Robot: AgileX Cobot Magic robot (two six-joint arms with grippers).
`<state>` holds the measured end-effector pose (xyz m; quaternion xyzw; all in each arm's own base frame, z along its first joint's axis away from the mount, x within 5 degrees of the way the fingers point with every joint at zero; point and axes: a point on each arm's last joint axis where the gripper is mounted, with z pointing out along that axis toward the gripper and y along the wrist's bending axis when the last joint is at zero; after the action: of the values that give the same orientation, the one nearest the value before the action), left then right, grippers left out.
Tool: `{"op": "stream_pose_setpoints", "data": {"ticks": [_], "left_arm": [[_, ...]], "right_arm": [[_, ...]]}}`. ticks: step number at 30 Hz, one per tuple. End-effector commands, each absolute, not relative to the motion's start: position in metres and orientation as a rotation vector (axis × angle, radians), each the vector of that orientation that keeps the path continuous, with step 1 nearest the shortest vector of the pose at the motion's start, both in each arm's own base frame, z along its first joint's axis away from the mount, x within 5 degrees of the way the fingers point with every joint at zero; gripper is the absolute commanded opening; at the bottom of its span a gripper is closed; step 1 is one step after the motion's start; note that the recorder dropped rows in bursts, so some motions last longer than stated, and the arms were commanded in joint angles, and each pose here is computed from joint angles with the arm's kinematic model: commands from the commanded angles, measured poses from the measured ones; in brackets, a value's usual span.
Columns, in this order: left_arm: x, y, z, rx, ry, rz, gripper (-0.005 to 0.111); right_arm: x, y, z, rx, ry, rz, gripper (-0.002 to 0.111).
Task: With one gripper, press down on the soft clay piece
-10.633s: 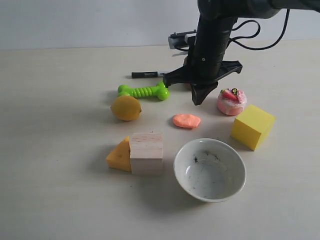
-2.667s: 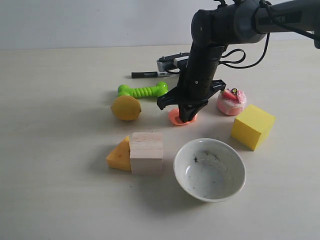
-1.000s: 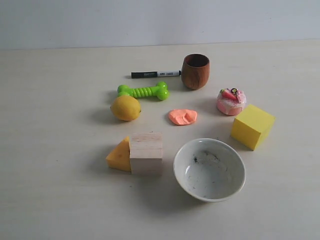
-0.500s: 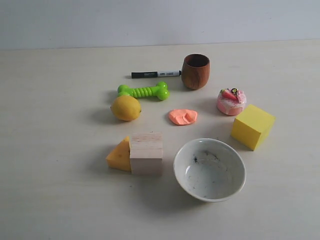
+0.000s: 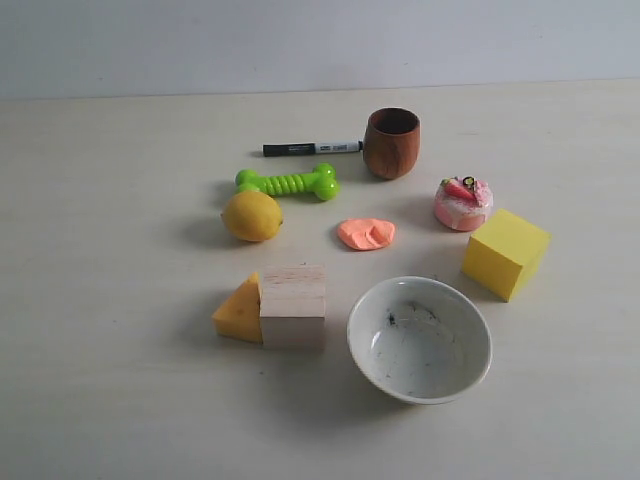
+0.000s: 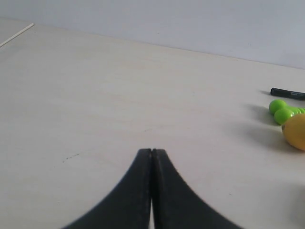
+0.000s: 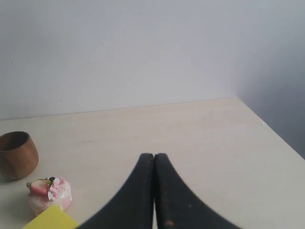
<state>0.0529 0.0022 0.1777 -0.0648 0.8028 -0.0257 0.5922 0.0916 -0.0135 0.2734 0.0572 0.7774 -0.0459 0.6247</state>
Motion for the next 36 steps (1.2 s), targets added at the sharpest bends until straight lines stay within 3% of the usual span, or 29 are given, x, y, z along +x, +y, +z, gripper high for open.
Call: {"op": "stream_pose_setpoints", "data": {"ticks": [1,19,36], "left_arm": [[0.053,0.002,0.180,-0.155,1.842,-0.066,0.000],[0.053,0.002,0.180,-0.155,1.842,-0.066,0.000],[0.053,0.002,0.180,-0.155,1.842,-0.066,0.000]], "right_arm": [[0.082,-0.013,0.259,0.125,1.718,-0.118,0.000],[0.060,-0.009,0.201,0.142,1.661,-0.096,0.000],[0.057,-0.008,0.186,0.154,1.794,-0.077,0.000]]}}
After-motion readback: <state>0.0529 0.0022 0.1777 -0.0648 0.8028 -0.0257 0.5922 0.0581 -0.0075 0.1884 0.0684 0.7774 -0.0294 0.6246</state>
